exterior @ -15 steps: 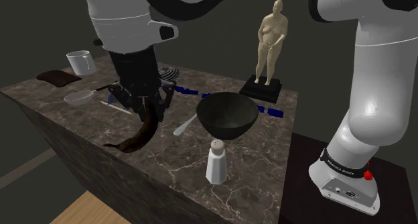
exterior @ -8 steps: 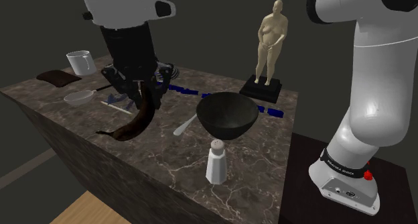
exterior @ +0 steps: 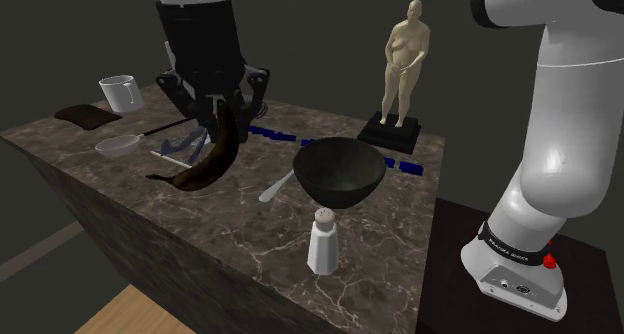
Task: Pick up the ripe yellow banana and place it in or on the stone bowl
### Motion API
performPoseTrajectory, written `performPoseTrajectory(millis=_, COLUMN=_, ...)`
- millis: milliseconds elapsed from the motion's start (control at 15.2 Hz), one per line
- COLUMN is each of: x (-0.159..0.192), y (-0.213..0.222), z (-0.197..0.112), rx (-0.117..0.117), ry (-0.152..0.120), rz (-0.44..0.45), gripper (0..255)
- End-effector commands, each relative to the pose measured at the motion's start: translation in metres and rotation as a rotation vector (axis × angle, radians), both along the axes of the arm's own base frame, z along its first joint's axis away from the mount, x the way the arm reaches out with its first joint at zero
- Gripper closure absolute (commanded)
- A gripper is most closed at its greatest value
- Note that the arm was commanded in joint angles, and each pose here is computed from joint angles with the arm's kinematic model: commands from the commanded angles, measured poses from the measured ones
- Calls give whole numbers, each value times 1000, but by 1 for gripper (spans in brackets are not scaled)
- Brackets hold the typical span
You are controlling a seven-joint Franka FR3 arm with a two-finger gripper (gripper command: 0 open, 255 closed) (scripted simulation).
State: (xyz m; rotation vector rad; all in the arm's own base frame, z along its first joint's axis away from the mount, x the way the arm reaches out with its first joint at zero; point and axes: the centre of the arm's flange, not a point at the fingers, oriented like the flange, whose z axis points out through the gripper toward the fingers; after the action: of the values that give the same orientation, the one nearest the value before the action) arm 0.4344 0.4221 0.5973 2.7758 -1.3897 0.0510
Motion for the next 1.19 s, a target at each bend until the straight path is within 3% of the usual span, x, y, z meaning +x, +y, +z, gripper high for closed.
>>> performPoseTrajectory(millis=0, x=-15, y=-17, z=0, rx=1, ry=2, rz=-1, gripper=255)
performPoseTrajectory(millis=792, x=-125, y=-141, z=0, rx=1, ry=2, rz=-1, gripper=255)
performPoseTrajectory(millis=1122, x=-125, y=-141, z=-27, rx=1, ry=2, rz=-1, gripper=255)
